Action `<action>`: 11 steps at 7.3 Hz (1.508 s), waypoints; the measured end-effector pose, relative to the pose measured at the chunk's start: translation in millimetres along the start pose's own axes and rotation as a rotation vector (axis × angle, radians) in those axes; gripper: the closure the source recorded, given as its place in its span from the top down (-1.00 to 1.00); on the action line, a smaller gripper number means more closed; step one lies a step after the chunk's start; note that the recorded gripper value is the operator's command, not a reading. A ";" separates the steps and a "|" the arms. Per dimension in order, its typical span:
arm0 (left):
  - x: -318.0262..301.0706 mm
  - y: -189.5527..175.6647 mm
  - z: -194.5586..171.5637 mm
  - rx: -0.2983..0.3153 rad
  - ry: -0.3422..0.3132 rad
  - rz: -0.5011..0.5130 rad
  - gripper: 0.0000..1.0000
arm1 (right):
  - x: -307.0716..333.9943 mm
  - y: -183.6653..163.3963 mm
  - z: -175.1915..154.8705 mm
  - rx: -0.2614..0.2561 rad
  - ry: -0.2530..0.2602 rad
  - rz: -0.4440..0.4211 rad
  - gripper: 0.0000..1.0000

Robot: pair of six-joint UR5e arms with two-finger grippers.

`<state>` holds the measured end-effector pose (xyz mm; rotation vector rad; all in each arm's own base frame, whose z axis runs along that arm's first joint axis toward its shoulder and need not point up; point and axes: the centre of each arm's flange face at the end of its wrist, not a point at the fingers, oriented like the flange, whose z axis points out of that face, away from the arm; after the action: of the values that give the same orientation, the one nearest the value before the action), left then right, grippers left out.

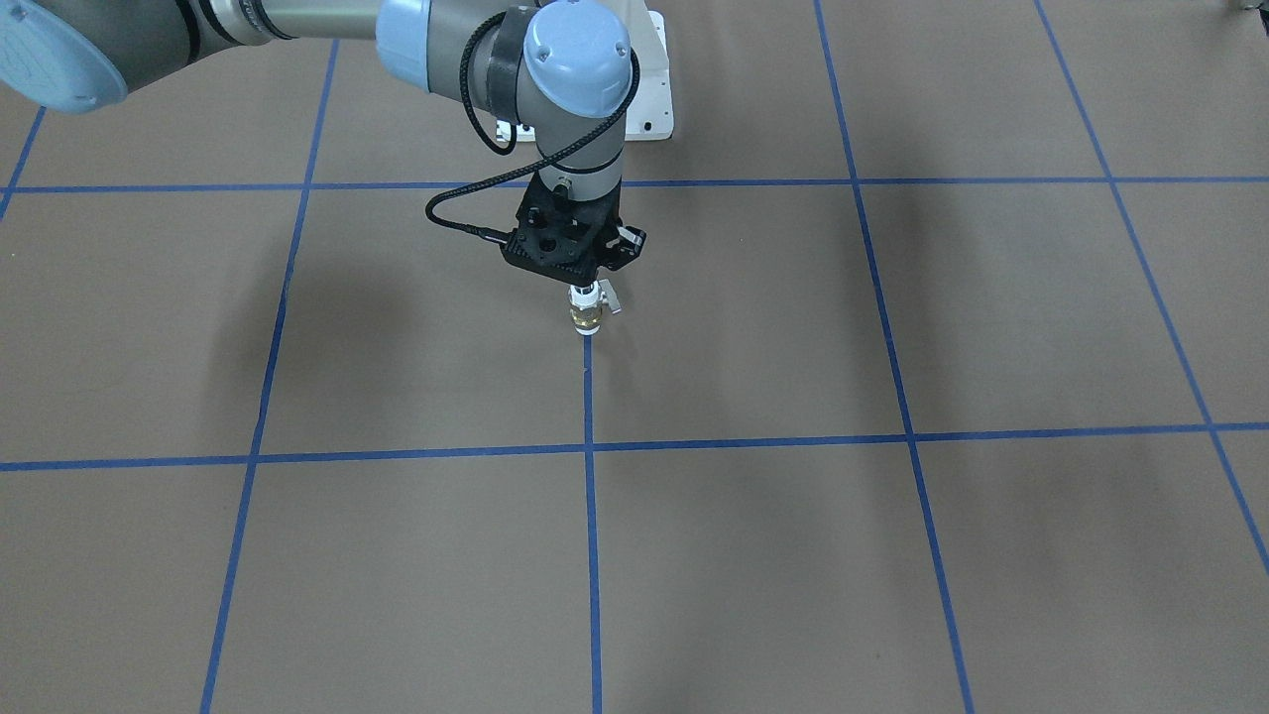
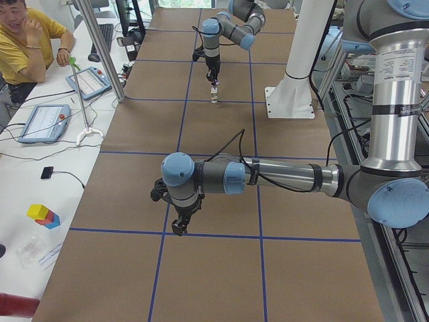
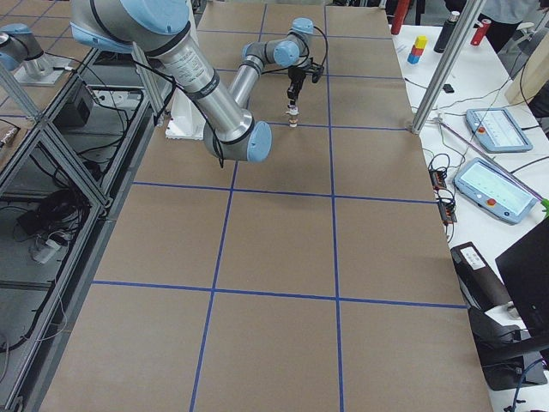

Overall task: Assemble PPR valve and pipe with both arms
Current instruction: 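Lower the fitting onto the valve top and press it down, then open the right gripper and raise the right arm away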

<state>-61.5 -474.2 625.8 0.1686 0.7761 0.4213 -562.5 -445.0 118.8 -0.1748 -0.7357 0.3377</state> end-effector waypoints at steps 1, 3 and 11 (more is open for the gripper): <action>0.0 0.0 0.0 0.000 0.000 0.000 1.00 | 0.3 -0.1 0.2 0.000 0.000 0.000 -0.09; 0.0 0.5 0.2 0.000 0.000 0.000 1.00 | 0.2 0.1 -0.1 0.000 -0.001 0.000 0.21; 2.4 1.6 2.9 0.014 0.055 -0.078 1.00 | 8.5 -21.0 -42.5 0.037 -0.067 -0.011 0.99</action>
<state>-58.4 -471.7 626.8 0.1400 0.8371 0.3478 -522.6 -463.0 98.8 -0.1256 -0.7956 0.3480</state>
